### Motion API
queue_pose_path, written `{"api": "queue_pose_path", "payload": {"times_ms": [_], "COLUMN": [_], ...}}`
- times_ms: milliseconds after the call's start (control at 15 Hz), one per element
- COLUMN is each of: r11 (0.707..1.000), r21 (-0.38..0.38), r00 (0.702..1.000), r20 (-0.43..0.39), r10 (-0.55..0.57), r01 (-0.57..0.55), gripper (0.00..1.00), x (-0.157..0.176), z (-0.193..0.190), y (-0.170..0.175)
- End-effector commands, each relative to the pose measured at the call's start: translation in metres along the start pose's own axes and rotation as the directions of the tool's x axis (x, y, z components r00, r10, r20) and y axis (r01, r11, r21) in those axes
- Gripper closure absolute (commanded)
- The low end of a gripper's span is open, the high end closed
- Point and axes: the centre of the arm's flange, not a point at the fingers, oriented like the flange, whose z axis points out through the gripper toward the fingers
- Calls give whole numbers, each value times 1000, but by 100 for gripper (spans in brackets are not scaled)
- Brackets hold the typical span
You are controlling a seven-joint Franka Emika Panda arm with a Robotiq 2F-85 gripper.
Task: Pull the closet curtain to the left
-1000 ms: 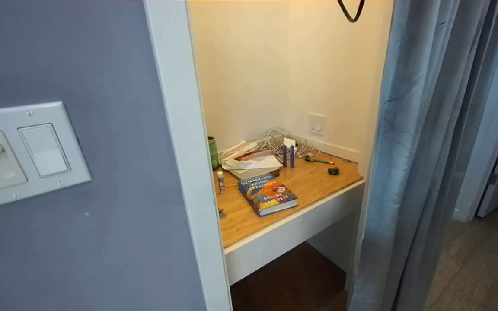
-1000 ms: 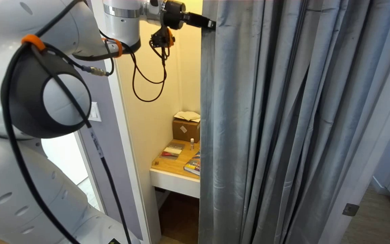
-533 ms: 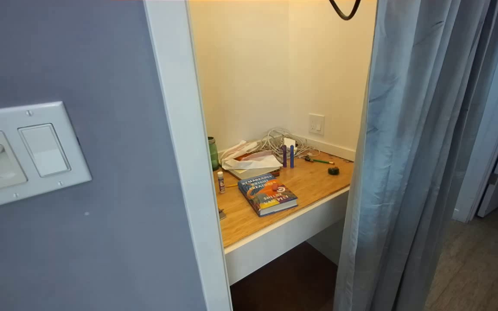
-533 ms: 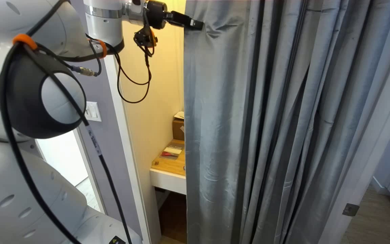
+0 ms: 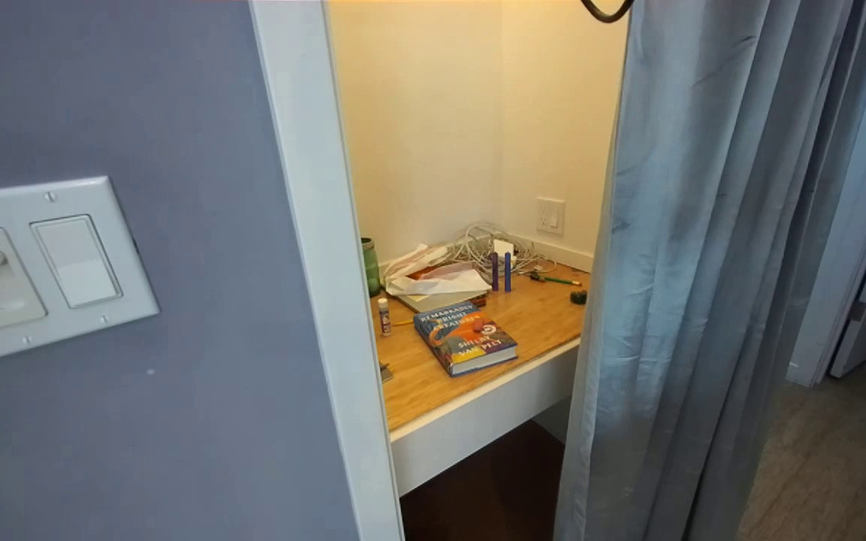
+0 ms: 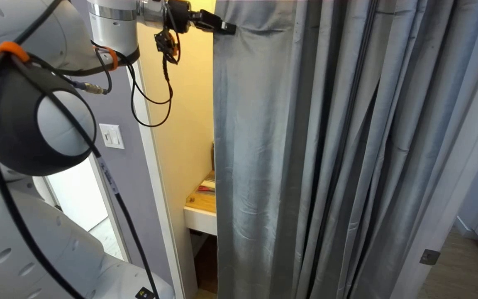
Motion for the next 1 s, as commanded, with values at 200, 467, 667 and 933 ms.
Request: {"api": "queue_pose_path", "payload": {"times_ms": [200,467,667,933], "r11": [973,950,932,908], "r21": [186,249,273,298], "r00": [990,982,970,954], "r20": [16,-16,-22,-43], "r10": [-139,-189,-240,-297], "r01": [133,187,237,296], "gripper": [98,98,98,98], "x": [-23,-28,-39,-56], "z": [-33,-66,-103,-152], "y": [-4,-16,-26,-38]}}
